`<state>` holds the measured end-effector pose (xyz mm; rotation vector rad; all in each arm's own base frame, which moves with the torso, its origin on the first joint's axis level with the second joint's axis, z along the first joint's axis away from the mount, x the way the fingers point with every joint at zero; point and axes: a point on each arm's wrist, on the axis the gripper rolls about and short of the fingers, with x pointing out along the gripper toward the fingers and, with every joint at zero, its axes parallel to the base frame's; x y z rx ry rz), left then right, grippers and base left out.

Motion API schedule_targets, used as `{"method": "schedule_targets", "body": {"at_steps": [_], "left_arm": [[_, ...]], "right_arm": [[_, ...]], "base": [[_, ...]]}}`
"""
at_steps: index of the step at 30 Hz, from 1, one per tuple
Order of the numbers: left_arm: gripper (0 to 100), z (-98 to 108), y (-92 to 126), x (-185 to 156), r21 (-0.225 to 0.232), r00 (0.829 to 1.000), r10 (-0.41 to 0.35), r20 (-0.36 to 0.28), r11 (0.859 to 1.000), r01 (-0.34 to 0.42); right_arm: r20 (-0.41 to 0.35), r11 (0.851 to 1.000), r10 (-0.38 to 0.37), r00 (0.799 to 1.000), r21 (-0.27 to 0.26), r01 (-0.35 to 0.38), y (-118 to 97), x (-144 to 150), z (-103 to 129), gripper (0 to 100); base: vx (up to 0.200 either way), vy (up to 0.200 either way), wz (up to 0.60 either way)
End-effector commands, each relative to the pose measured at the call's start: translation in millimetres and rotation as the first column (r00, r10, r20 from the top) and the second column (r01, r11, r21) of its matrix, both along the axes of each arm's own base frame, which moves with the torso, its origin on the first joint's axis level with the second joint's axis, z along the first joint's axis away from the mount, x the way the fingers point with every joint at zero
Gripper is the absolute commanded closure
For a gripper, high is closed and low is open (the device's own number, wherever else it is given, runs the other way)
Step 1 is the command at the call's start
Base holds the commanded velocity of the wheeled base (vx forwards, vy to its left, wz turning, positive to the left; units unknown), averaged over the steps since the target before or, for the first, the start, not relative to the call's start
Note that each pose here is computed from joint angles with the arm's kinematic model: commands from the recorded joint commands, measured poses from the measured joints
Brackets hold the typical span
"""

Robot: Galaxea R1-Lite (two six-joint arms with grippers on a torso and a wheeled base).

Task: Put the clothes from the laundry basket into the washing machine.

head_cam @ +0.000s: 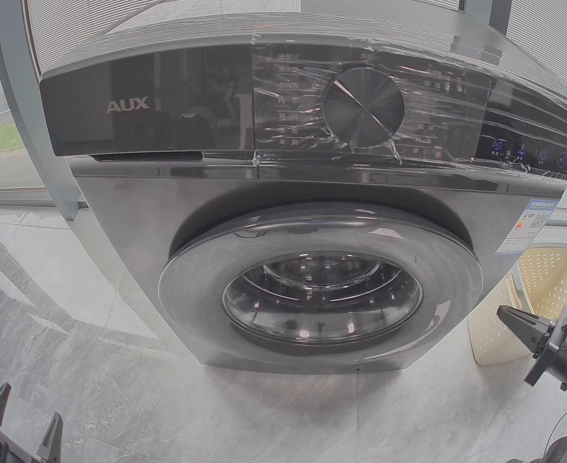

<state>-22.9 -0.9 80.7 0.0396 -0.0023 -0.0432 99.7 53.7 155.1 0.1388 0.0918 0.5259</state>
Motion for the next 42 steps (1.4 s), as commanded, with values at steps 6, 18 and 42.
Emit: {"method": "schedule_targets", "body": {"at_steps": [6, 18, 42], "left_arm": [[0, -5, 0, 0, -0.001, 1.0, 0.0, -0.002, 1.0, 0.0], [0, -5, 0, 0, -0.017, 1.0, 0.002, -0.001, 1.0, -0.002], [0, -5, 0, 0, -0.029, 1.0, 0.006, -0.003, 1.0, -0.006]], "right_arm": [[0.247, 0.97, -0.243, 0.938, 0.032, 0.242, -42, -51, 6, 100], [0.322, 0.954, -0.274, 0.906, -0.03, 0.299, -46, -105, -22, 100], [0.106, 0.84, -0.513, 0.852, -0.144, 0.524, -52, -115, -72, 100]], "base": [[0.0, 0.0, 0.0], [0.0, 0.0, 0.0], [0.0, 0.0, 0.0]]}}
